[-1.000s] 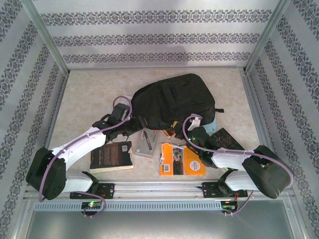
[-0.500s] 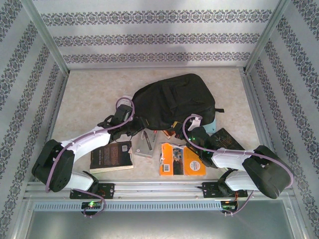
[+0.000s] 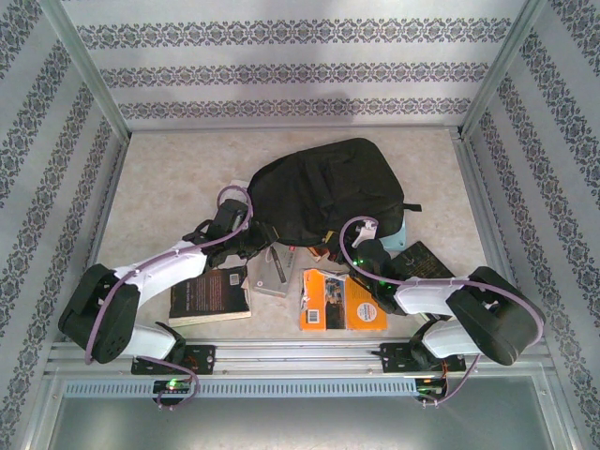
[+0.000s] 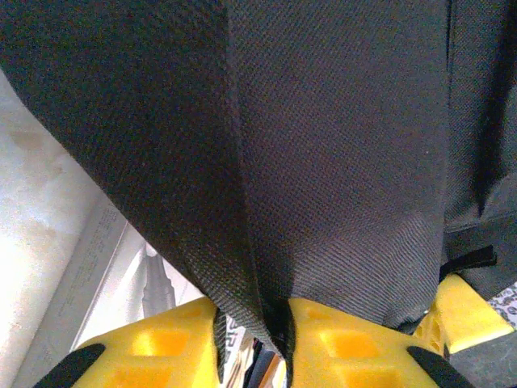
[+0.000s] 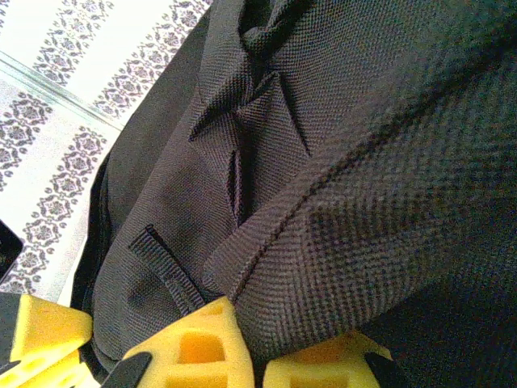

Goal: Pack the student bag

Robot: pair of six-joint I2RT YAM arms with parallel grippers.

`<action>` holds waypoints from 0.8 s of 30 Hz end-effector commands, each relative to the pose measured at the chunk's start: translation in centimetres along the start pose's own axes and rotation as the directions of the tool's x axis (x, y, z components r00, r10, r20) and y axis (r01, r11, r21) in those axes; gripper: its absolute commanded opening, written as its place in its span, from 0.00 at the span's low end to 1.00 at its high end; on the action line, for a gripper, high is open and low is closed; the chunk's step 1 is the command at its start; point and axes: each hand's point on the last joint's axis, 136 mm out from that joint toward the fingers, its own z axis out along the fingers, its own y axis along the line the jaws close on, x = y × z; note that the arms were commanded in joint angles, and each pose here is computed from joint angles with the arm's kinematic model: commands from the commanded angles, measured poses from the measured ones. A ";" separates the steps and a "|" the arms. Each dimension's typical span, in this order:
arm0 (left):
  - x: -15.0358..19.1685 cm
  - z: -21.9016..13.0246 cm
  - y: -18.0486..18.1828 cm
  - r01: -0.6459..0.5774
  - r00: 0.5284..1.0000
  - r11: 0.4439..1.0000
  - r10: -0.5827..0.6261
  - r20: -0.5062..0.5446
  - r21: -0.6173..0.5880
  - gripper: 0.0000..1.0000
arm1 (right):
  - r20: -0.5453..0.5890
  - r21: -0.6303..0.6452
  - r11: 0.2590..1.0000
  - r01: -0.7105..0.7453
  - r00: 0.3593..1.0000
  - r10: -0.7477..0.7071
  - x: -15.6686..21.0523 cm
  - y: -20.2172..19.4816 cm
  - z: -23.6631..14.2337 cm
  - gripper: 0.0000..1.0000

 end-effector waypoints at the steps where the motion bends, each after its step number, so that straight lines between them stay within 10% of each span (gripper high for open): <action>1: 0.3 -0.5 -1.5 -0.016 1.000 0.998 0.016 0.000 0.061 0.25 | 0.039 -0.024 1.000 -0.004 0.999 0.005 -0.9 1.1 0.3 0.00; 13: 0.6 -1.0 -2.1 -0.027 1.000 0.997 0.028 -0.005 0.077 0.30 | 0.036 0.004 1.000 -0.020 0.999 0.020 -0.9 0.3 0.7 0.00; 24: 0.9 -0.2 -1.7 -0.020 0.999 0.997 0.022 -0.026 0.071 0.00 | 0.040 0.006 0.999 -0.036 0.999 0.036 -1.4 0.2 0.8 0.00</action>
